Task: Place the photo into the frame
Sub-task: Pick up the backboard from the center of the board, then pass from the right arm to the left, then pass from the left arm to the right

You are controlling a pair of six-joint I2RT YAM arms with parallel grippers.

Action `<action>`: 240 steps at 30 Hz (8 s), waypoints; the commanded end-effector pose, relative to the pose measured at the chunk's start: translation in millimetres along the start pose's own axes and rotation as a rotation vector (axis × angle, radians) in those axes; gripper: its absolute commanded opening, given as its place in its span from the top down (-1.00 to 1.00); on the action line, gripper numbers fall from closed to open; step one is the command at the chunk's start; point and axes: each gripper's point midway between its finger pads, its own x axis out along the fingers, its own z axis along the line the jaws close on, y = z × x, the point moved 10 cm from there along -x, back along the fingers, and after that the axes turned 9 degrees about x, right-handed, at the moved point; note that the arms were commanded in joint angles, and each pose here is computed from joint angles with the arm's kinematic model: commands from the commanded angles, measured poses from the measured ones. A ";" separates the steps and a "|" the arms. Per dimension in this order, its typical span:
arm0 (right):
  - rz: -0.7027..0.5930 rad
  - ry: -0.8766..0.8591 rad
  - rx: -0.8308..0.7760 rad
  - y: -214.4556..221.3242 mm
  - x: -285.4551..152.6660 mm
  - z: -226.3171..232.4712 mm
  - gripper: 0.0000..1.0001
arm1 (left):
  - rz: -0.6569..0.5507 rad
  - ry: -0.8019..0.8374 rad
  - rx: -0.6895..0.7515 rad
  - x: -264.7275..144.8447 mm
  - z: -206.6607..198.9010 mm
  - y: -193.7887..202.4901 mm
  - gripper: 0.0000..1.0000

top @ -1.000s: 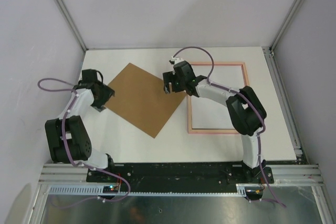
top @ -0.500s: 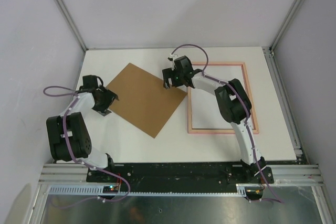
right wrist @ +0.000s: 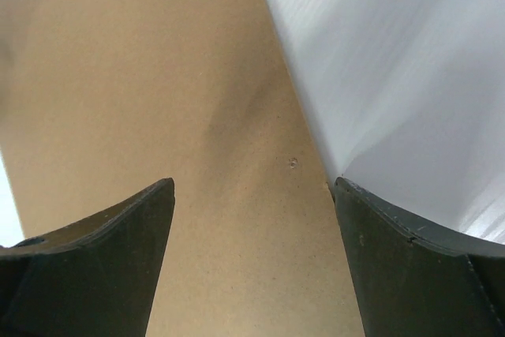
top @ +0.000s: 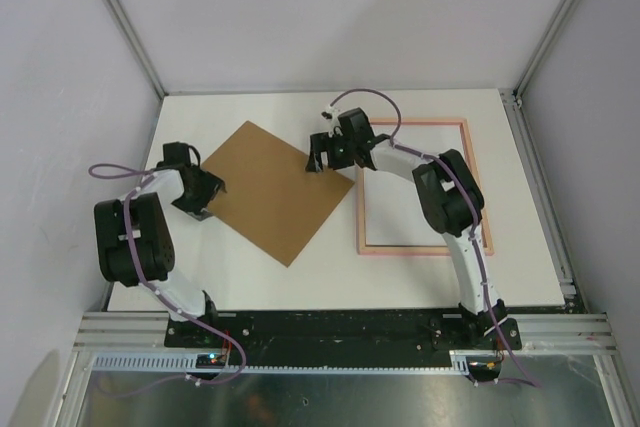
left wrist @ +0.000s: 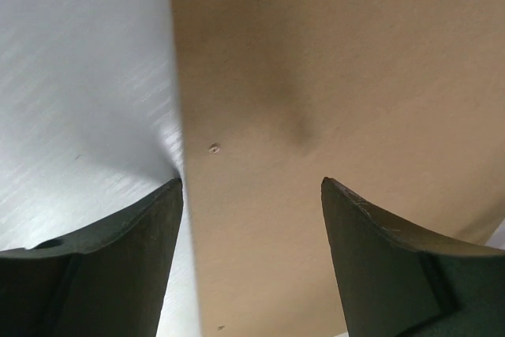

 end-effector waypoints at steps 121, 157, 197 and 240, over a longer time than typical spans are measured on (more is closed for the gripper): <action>-0.137 -0.717 0.358 -15.8 -319.5 55.8 1.00 | 0.173 1.370 0.697 -179.8 -139.8 20.3 -0.81; -0.285 -0.028 0.463 -11.1 -277.7 -11.1 -0.63 | 0.070 1.316 0.475 -216.3 -118.6 24.6 1.00; -0.446 0.743 -0.869 66.5 -197.5 280.3 -0.42 | -0.361 0.781 0.134 -268.6 -140.7 40.2 1.00; -0.404 0.829 -0.737 31.8 -212.5 246.9 1.00 | -0.491 0.913 0.347 -321.3 -148.8 29.6 -0.87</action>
